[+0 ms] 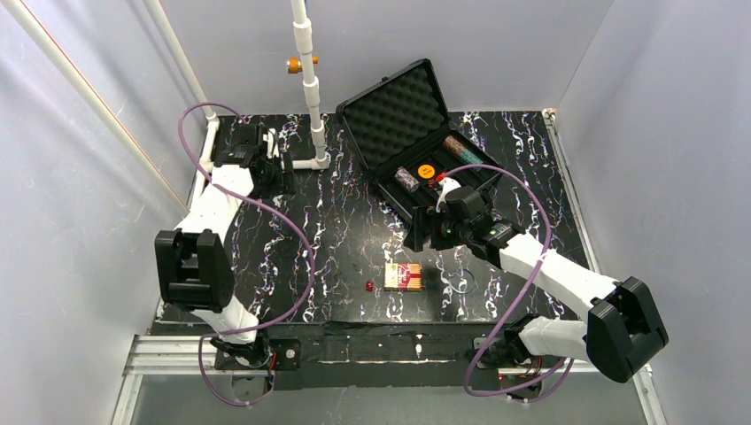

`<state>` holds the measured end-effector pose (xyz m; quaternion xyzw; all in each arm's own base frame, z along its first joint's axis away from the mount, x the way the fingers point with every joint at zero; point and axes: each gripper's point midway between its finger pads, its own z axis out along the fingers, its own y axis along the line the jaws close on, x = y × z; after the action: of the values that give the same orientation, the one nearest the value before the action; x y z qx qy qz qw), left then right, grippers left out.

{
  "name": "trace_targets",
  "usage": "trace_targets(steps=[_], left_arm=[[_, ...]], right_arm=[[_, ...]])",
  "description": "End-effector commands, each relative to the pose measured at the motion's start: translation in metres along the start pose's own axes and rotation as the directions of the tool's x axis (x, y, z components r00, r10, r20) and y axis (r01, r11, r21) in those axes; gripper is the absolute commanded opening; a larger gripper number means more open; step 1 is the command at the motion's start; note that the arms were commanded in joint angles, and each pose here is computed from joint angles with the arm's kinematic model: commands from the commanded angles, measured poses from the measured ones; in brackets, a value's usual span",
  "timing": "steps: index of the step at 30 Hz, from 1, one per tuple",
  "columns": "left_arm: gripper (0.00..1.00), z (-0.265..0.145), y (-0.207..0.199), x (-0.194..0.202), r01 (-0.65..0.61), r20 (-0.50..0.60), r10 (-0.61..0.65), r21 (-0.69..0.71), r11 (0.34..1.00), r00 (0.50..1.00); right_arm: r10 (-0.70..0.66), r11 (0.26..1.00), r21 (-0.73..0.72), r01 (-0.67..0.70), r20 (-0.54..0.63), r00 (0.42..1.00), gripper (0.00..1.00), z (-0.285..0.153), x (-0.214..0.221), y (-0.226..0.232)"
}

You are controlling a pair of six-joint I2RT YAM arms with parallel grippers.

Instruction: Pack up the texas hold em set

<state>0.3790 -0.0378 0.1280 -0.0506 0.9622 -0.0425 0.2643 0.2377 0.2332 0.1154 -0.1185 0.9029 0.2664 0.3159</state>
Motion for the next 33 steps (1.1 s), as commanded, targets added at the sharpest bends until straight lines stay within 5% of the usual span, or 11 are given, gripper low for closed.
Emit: trace_targets(steps=[1,13,24,33], left_arm=[[0.00,-0.037,-0.020,-0.002,-0.024,0.084,0.017,0.086,0.996,0.996],[0.00,-0.083,-0.071,0.036,-0.241,0.210,0.188,0.265,0.934,0.959],[0.00,-0.110,-0.139,0.064,-0.458,0.327,0.329,0.501,0.735,0.886],[0.00,-0.126,-0.157,0.076,-0.512,0.373,0.353,0.560,0.651,0.858]], right_arm=[[0.001,0.998,-0.062,0.003,0.058,0.998,0.98,-0.007,-0.024,0.020],[0.027,0.989,-0.146,-0.010,0.111,0.993,0.98,-0.014,-0.039,0.039],[0.030,0.950,-0.313,0.012,0.131,0.991,0.98,-0.027,-0.051,0.074],[0.078,0.898,-0.439,-0.002,0.155,0.985,0.98,-0.041,-0.069,0.103]])
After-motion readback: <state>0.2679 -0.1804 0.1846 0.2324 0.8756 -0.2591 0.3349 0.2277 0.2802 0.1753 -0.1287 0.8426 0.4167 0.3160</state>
